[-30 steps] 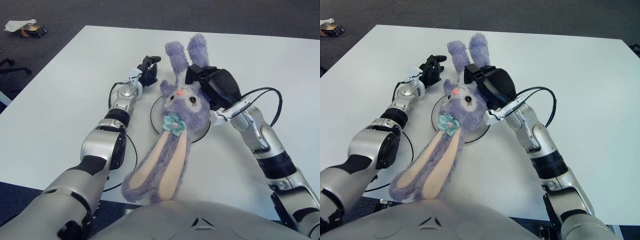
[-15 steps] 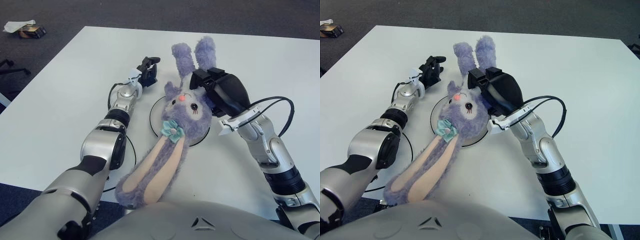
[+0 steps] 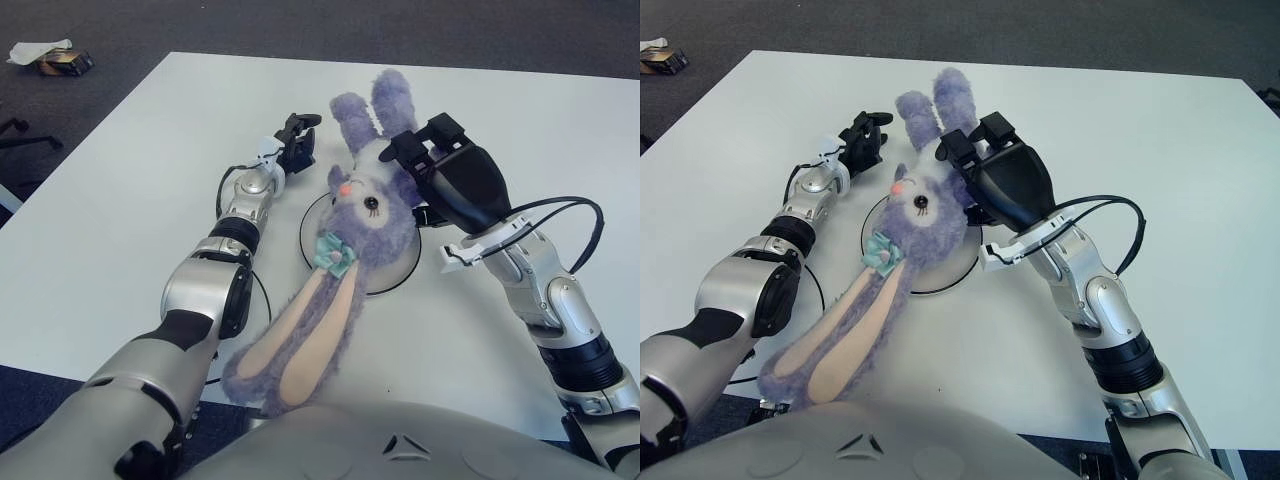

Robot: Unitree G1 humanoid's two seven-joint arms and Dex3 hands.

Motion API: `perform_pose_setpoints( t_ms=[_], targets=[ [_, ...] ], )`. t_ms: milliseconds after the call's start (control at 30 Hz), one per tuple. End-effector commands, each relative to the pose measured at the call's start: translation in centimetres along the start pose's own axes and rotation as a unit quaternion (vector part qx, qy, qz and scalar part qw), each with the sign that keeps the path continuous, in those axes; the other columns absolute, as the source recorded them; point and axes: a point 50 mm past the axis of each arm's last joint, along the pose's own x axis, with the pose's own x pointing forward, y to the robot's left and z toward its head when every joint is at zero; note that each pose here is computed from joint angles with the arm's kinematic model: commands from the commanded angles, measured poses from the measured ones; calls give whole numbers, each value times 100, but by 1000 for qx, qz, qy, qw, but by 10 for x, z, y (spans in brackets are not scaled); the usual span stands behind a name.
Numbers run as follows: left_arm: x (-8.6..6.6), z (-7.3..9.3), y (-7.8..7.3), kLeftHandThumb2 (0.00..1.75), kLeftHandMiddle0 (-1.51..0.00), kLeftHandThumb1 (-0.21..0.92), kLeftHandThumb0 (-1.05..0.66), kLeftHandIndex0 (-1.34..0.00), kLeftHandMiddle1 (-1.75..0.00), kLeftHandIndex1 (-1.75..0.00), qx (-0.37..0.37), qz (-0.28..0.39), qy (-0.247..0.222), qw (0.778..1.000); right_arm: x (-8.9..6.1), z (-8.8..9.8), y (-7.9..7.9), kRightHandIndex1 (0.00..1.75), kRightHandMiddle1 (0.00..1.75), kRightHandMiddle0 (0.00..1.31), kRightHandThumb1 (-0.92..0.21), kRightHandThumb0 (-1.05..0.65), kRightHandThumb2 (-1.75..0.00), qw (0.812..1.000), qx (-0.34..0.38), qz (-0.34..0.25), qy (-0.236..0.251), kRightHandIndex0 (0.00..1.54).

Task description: Put the doll into the plate.

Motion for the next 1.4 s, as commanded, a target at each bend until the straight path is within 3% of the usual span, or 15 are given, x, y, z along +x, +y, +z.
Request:
perform_pose_setpoints(
  t_ms=[0,600,733,900,1033,1267,1367],
  targets=[
    [2,2,-1,82,0,92,-76,0,-52,-84,9,0,7,1000,-3,-5,-4,50,90,0,-88,-68,-56,1000,-20,1,8,0],
    [2,1,-5,80,0,92,-79,0,-80,-101,13,14,1,1000,-7,-16,-2,13,66,0,-91,-68,-52,998,-52,25,36,0],
    [2,0,-5,81,0,92,-80,0,-74,-96,18,13,1,1000,-7,-24,-2,9,63,0,-89,-71,-50,998,-47,26,43,0],
    [2,0,-7,81,0,92,-80,0,-69,-92,16,15,-3,1000,-5,-41,-14,9,62,0,-86,-74,-48,998,-6,39,52,1],
    [2,0,-8,81,0,92,-80,0,-63,-87,11,13,-2,1000,-11,-68,-31,10,62,0,-83,-76,-47,995,50,62,52,4],
    [2,0,-9,82,0,92,-80,0,-61,-84,9,10,-2,1000,-13,-86,-50,14,61,0,-79,-81,-45,988,98,109,44,12],
    [2,0,-10,82,0,92,-80,0,-62,-85,11,7,-3,1000,-13,-97,-66,16,64,0,-77,-84,-44,978,146,137,56,15]
  ],
)
